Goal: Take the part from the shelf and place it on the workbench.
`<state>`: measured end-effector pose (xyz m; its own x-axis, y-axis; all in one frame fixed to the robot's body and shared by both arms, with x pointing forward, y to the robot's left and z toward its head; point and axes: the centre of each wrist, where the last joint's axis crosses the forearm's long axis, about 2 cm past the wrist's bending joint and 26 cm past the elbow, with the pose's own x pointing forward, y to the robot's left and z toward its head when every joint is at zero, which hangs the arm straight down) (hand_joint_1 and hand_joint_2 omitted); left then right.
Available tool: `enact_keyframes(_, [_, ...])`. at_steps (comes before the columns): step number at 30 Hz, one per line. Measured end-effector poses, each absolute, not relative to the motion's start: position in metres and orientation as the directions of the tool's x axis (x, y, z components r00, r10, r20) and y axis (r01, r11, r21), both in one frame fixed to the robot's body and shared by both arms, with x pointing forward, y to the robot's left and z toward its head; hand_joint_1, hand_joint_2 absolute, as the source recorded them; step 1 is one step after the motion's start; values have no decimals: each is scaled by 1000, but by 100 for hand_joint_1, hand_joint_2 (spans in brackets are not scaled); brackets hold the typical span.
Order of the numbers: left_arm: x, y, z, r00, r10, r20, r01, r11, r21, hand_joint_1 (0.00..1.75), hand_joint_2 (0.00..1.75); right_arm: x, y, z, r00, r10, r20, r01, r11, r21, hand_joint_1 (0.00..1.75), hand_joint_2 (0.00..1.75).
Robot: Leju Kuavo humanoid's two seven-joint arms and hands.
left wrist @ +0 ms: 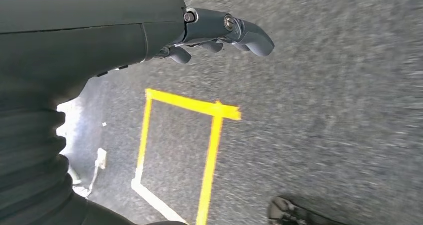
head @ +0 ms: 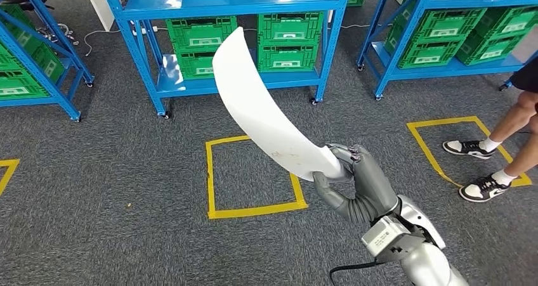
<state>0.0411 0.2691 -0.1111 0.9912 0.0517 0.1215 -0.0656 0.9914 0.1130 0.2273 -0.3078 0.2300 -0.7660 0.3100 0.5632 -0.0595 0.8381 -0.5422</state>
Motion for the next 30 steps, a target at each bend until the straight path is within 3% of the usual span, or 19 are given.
enact_keyframes(13, [42,277,-111,975,90,201,-112,989,100,0,175,227,-326,226,-770,354,531,2,833,-554,175,175])
enact_keyframes(30, [39,277,-112,979,178,95,-188,977,101,0,175,267,-315,241,-773,361,521,-18,809,-587,175,175])
